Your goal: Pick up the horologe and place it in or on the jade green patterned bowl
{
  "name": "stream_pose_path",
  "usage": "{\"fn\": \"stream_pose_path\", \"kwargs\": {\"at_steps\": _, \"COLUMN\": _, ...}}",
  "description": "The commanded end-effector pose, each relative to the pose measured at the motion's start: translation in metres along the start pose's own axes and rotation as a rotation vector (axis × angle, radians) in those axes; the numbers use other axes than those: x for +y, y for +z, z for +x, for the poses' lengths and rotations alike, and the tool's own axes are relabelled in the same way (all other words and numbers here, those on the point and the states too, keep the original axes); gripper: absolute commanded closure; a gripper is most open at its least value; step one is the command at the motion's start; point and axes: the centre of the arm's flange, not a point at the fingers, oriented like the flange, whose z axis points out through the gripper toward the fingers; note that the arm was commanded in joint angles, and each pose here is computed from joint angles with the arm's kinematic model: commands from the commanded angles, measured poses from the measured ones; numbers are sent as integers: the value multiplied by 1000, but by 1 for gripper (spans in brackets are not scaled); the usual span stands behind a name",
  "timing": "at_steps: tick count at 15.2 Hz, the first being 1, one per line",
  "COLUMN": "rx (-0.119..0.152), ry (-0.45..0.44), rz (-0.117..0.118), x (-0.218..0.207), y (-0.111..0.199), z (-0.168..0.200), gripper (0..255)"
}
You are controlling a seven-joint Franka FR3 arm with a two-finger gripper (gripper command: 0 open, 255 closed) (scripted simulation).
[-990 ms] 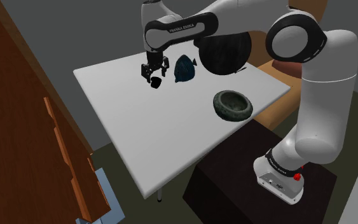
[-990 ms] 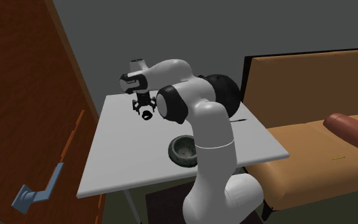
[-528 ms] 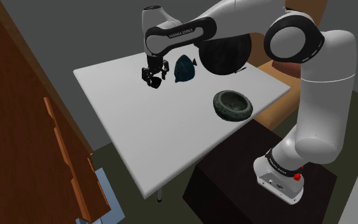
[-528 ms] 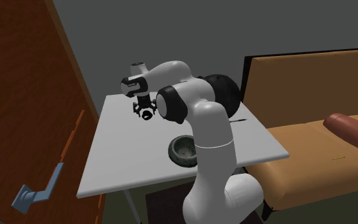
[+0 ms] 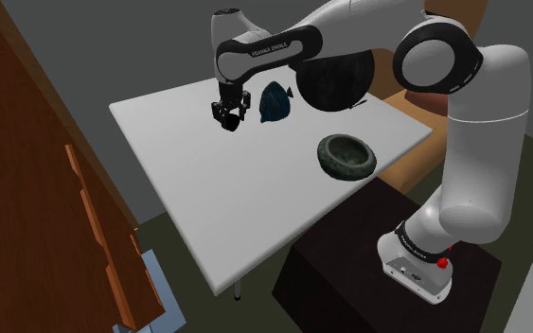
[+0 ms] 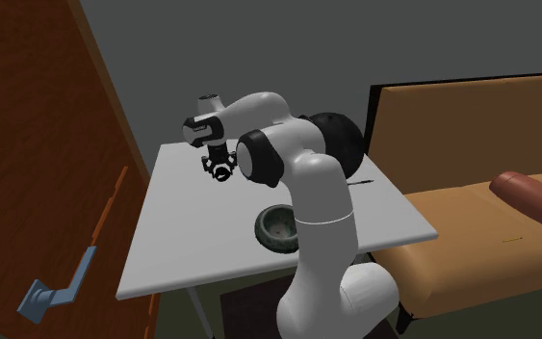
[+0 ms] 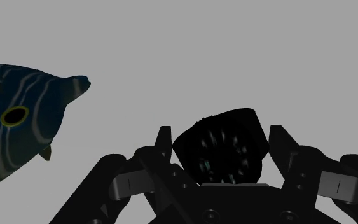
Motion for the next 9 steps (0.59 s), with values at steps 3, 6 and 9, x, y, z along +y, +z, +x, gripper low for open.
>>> {"fn": "stream_pose_path", "kwargs": {"at_steps": 3, "rx": 0, "ry": 0, "rz": 0, "x": 0, "y": 0, "z": 0, "gripper": 255}}
{"fn": "stream_pose_path", "kwargs": {"at_steps": 6, "rx": 0, "ry": 0, "rz": 0, "x": 0, "y": -5, "z": 0, "gripper": 255}}
{"fn": "stream_pose_path", "kwargs": {"at_steps": 9, "rx": 0, "ry": 0, "rz": 0, "x": 0, "y": -21, "z": -1, "gripper": 255}}
